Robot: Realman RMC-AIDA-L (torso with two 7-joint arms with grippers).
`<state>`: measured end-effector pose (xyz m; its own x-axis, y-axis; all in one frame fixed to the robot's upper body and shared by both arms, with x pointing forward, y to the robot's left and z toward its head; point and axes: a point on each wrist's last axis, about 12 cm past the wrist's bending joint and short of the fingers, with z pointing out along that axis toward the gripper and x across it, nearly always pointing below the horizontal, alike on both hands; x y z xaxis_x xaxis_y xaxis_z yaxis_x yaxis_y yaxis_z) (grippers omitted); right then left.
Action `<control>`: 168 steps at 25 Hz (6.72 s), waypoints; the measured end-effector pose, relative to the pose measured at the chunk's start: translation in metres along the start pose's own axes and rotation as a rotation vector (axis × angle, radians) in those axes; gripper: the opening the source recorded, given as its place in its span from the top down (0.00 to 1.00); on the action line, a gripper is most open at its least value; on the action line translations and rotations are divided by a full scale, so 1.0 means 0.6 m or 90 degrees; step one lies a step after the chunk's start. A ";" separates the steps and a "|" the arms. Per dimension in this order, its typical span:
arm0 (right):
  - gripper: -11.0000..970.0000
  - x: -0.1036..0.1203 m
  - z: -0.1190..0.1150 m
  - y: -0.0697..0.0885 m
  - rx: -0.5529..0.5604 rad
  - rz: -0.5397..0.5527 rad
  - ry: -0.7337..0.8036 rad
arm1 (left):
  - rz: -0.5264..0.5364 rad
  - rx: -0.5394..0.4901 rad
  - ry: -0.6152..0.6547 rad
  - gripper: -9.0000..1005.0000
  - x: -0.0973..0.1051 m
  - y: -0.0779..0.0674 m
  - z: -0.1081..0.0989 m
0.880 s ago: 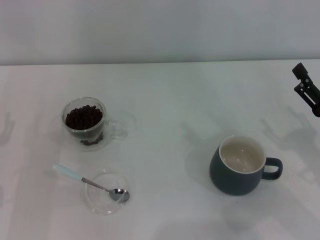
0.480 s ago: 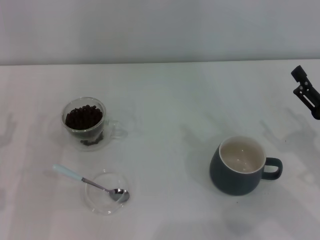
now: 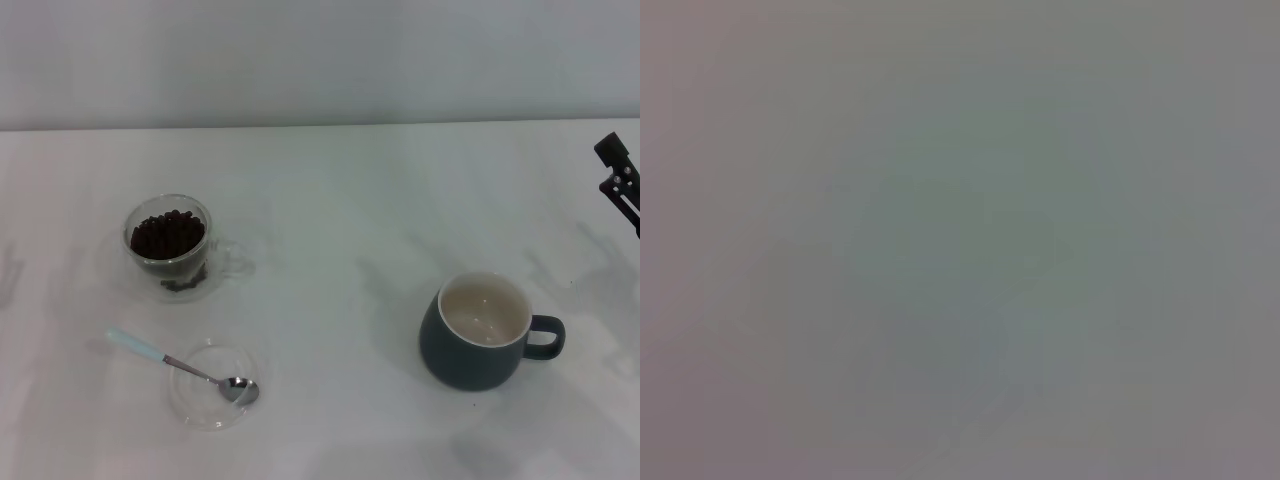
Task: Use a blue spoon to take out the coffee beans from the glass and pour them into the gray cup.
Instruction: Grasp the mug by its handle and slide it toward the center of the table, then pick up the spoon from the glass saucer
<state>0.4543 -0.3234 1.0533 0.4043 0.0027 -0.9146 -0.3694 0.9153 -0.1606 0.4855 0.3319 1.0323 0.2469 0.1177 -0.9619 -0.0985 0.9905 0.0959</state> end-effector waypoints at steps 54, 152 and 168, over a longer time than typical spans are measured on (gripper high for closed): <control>0.20 0.084 -0.124 0.048 -0.051 0.101 0.370 | 0.008 -0.026 0.005 0.12 0.002 0.029 -0.031; 0.19 0.013 -0.097 0.056 -0.092 0.085 0.121 | -0.374 0.037 0.072 0.12 0.014 0.040 -0.080; 0.19 -0.021 -0.070 -0.022 -0.014 0.003 0.018 | -0.738 0.133 0.234 0.12 0.030 -0.026 -0.137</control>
<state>0.4188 -0.3525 1.0513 0.3786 -0.0045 -0.9255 -0.3893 0.9065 -0.1637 0.4120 0.3127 0.9926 -0.2037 -0.8313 -0.5172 0.1622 0.4923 -0.8552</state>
